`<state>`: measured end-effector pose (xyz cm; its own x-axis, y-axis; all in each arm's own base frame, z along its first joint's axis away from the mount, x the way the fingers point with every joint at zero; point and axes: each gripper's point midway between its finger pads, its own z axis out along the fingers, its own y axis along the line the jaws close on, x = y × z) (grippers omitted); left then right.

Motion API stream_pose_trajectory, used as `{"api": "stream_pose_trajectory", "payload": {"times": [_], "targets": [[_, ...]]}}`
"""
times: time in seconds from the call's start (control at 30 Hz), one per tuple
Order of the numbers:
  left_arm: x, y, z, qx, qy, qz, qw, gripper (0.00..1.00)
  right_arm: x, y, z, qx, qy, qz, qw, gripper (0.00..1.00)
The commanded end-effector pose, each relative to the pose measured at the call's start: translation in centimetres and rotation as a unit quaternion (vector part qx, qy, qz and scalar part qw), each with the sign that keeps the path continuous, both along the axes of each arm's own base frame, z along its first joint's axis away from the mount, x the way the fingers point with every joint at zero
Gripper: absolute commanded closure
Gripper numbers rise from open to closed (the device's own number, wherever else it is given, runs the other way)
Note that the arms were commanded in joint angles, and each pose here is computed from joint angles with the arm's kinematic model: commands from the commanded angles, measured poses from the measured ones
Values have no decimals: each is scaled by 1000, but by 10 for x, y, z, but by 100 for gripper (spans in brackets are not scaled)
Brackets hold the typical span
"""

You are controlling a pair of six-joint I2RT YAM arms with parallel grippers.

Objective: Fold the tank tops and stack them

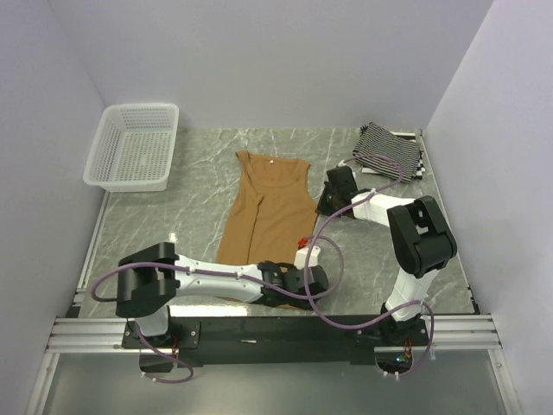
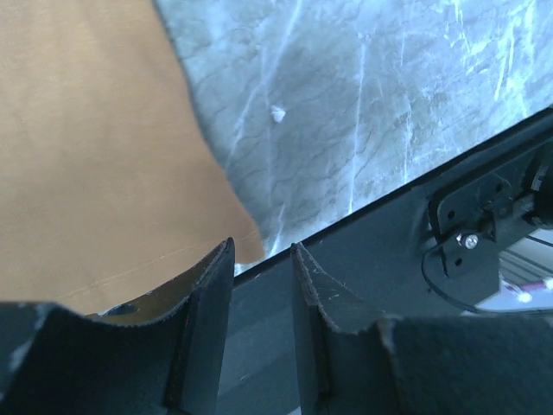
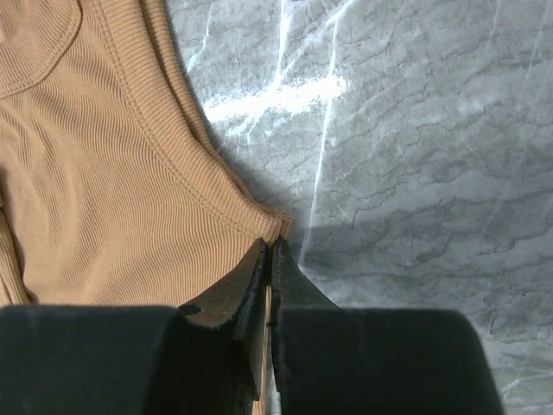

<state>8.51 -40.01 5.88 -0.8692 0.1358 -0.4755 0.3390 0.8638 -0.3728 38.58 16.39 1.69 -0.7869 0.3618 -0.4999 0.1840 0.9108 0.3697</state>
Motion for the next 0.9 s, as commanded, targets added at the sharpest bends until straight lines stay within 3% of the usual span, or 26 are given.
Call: {"api": "stream_pose_trajectory", "payload": {"times": [0.0,0.37,0.47,0.53,0.67,0.87], "targets": [[4,-8,3,22,-34,12,999,62,-9,-15,-6,-13,16,-14,1000,100],[-6,-6,-28,108,-66,27,992,66,-10,-11,-8,1,18,-8,1000,100],[-8,-6,-32,126,-76,27,989,71,-10,-11,-8,1,18,-8,1000,100],[-9,-7,-33,128,-77,26,988,80,-10,-12,-7,0,15,-8,1000,100],[-16,-14,-22,115,-84,16,990,99,-12,-20,-6,-6,15,-17,1000,100],[-27,-21,12,25,-74,8,997,99,-16,-37,2,-24,9,-35,999,100]]}}
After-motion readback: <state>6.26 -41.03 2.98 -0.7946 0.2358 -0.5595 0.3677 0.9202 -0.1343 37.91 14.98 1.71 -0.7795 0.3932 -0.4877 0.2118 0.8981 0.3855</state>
